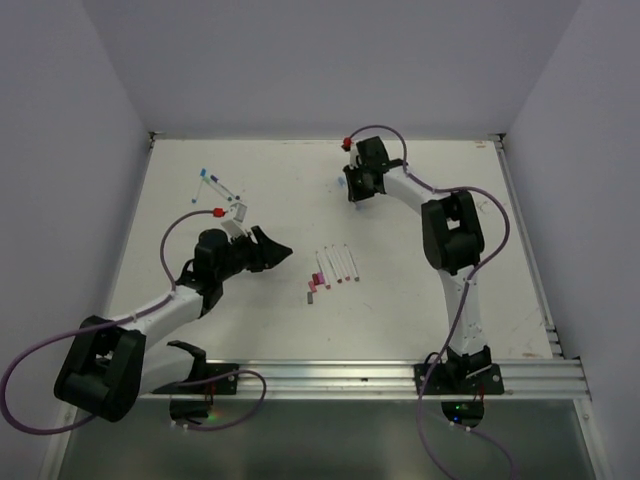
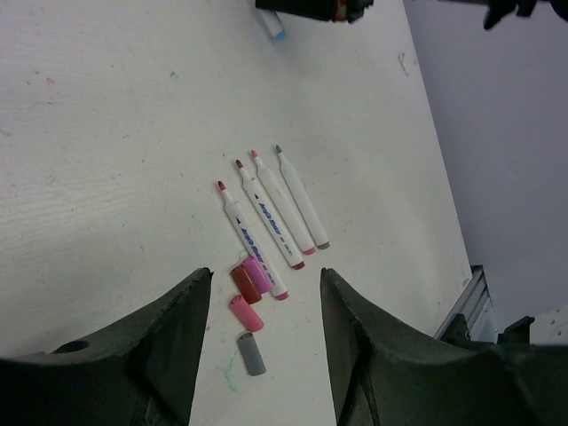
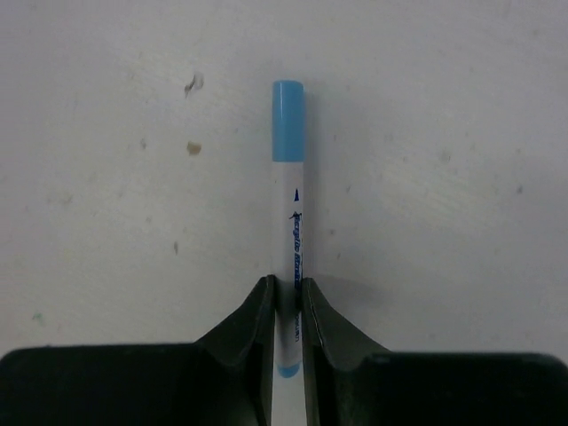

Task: Open the pen caps

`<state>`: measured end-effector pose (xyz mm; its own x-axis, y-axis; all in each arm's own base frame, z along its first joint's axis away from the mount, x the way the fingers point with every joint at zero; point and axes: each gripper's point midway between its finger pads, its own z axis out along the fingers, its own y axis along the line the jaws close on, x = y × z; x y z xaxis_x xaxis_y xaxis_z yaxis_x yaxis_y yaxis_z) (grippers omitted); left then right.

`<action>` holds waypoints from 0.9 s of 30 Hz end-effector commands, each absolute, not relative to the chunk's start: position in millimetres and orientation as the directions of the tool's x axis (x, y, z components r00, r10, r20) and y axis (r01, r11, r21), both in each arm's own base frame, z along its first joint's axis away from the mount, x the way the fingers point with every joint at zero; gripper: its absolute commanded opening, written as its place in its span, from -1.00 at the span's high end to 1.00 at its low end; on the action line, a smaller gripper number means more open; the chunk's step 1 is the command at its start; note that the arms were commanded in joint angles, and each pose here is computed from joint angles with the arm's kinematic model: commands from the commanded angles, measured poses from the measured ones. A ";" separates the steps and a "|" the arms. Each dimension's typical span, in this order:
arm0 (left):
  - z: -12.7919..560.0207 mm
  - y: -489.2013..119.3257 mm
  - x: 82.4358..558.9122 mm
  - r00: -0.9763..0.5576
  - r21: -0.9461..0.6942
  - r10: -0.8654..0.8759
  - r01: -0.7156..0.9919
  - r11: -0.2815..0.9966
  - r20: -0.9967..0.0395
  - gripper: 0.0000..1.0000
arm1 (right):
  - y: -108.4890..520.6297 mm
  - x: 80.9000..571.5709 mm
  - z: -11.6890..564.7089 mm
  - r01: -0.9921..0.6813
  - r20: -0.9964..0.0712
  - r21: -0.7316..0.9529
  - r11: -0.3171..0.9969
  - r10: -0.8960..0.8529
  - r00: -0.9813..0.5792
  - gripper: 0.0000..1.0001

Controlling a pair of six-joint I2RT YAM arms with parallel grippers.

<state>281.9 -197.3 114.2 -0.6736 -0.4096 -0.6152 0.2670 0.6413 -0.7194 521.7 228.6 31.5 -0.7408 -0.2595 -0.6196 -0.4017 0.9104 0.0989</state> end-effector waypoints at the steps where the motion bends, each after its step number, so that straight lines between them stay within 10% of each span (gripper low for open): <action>1: 135.0 -199.5 283.8 -0.673 -0.725 -0.406 0.290 0.625 -0.618 -0.09 | 238.3 486.0 115.2 -0.399 -0.749 0.198 0.895 -0.125 -0.650 1.00; 15: 178.6 -228.1 251.5 -0.744 -0.878 -0.470 0.369 0.306 -0.476 -0.28 | 263.1 250.3 160.6 -0.526 -0.744 0.434 0.731 -0.038 -0.667 1.00; 27: 195.9 -250.4 243.9 -0.745 -0.895 -0.496 0.368 0.250 -0.445 -0.27 | 286.6 206.7 183.1 -0.573 -0.736 0.519 0.634 -0.009 -0.676 1.00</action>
